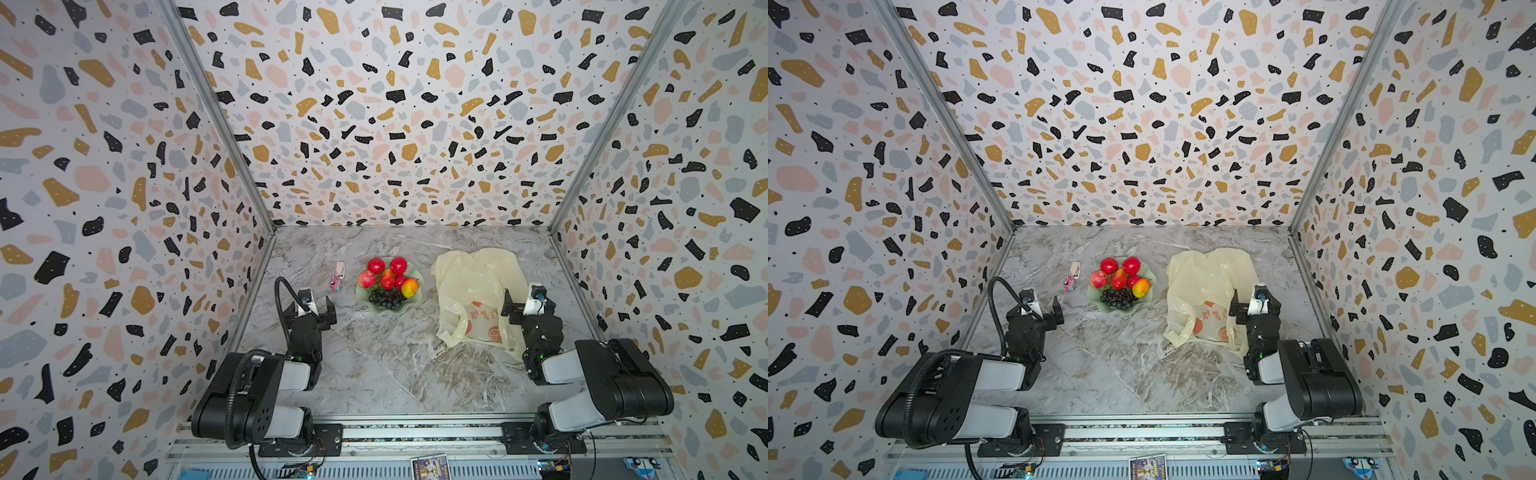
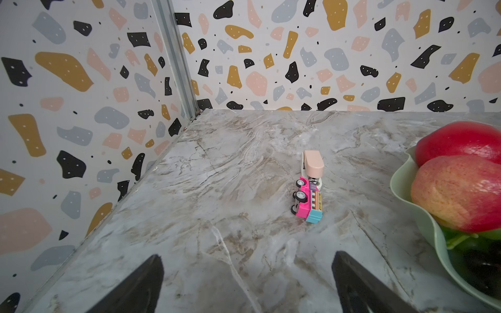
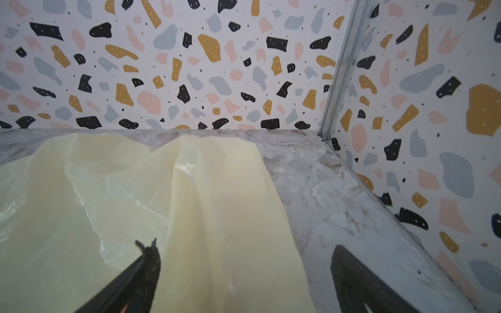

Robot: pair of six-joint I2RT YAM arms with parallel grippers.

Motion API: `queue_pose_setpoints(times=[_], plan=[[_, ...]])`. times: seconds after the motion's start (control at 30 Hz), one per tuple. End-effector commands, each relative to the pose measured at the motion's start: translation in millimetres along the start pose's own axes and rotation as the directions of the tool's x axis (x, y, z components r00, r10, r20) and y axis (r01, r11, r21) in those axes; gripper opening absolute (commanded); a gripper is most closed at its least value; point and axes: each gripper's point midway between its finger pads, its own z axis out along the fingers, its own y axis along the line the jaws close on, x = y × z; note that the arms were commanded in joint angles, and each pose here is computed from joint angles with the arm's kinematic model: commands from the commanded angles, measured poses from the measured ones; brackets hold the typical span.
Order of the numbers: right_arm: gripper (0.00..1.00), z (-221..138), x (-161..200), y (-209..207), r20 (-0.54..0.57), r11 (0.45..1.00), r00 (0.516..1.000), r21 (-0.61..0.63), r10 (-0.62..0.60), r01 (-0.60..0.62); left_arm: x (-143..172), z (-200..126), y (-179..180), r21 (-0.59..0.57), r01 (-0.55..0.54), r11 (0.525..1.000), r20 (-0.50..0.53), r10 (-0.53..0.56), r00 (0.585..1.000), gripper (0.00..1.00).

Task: Take fruits out of the plastic bag
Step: Reset both arms

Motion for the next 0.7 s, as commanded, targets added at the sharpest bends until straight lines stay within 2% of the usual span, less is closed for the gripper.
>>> queue_pose_setpoints(times=[0.0, 0.67], plan=[[0.99, -1.9, 11.9, -10.3, -0.052, 0.998, 0.999, 0.069, 0.008, -0.004, -23.2, 3.2, 2.8, -0.015, 0.030, 0.999, 0.076, -0.029, 0.997, 1.00], [0.99, 1.3, 13.4, -2.2, -0.063, 1.000, 0.998, 0.027, -0.014, 0.016, -22.9, 3.0, 3.1, -0.017, 0.030, 0.999, 0.076, -0.029, 0.997, 0.99]])
